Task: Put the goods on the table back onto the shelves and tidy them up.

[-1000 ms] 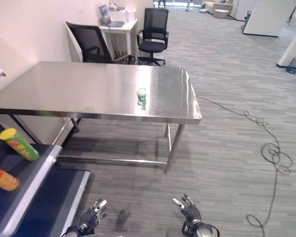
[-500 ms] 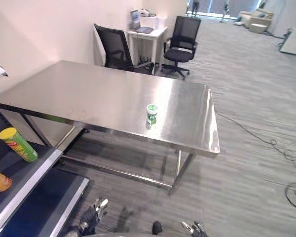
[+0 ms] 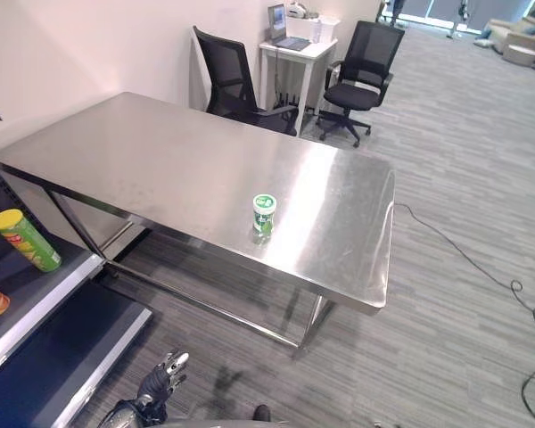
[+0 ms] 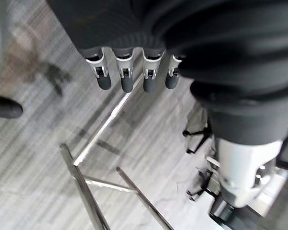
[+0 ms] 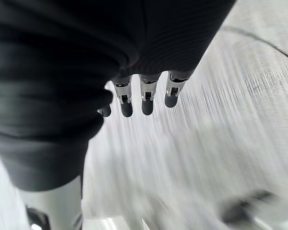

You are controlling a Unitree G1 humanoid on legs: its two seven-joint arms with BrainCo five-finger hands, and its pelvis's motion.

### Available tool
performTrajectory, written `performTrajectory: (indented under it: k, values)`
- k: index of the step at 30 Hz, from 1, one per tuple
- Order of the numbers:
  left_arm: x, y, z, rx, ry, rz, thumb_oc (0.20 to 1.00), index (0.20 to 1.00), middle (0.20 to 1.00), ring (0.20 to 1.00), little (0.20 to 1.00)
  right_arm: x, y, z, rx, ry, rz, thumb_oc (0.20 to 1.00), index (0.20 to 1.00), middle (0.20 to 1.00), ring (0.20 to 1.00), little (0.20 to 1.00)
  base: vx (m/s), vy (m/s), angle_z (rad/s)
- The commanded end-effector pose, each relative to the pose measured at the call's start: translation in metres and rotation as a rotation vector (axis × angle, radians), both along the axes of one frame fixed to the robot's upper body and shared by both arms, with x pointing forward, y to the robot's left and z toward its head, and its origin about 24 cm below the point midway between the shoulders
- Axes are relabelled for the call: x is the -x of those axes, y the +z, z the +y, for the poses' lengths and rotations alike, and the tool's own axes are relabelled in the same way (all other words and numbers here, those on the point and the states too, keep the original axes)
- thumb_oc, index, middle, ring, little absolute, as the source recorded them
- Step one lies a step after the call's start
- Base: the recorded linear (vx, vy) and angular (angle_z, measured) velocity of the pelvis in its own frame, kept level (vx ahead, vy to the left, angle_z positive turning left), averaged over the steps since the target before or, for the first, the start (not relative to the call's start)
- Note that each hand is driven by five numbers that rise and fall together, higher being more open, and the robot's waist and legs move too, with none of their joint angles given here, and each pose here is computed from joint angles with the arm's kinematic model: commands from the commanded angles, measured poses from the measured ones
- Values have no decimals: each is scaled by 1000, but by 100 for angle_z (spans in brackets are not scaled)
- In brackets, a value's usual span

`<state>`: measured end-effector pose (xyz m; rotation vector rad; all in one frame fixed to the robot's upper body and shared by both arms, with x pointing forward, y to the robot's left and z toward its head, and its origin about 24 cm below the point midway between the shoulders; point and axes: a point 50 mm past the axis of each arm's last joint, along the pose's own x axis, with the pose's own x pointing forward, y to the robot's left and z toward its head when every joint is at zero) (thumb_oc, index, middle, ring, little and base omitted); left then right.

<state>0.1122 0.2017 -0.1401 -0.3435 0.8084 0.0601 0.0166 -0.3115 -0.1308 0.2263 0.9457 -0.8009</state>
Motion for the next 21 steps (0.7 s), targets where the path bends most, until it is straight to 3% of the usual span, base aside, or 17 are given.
performTrajectory:
  k: [1,2,5,7,10,11,12,17,18,21]
  values:
    - [11,0,-6,4,-12,-18,1000,1000,1000,1000,1000,2,51,-77,278,-141,-61,1000,1000,1000,1000,1000,44,179,-30]
    - [15,-2,-7,12,-12,-8,1000,1000,1000,1000,1000,-8,83,-105,403,-156,-123,1000,1000,1000,1000,1000,14,129,-36]
    - [18,-4,-9,16,-9,10,1000,1000,1000,1000,1000,-23,122,-125,562,-175,-213,1000,1000,1000,1000,1000,18,135,-2]
    - [19,-6,-6,6,25,31,1000,1000,1000,1000,1000,-98,202,-121,774,-18,-497,1000,1000,1000,1000,1000,5,147,-13]
    - [19,-6,-6,6,26,30,1000,1000,1000,1000,1000,-99,202,-121,774,-18,-498,1000,1000,1000,1000,1000,4,25,-10]
    - [17,-6,-6,4,37,29,1000,1000,1000,1000,1000,-161,260,-96,911,184,-674,1000,1000,1000,1000,1000,4,40,19]
    - [16,-5,-2,-8,41,23,1000,1000,1000,1000,1000,-210,307,-37,900,459,-953,1000,1000,1000,1000,1000,5,35,8]
    - [20,-3,2,-11,71,14,1000,1000,1000,1000,1000,-240,316,1,826,721,-1005,1000,1000,1000,1000,1000,1,-19,14]
    - [25,-4,5,-12,97,19,1000,1000,1000,1000,1000,-260,314,28,754,922,-984,1000,1000,1000,1000,1000,13,-40,60]
    - [32,-6,5,-8,124,34,1000,1000,1000,1000,1000,-275,315,60,715,1104,-993,1000,1000,1000,1000,1000,12,-42,9]
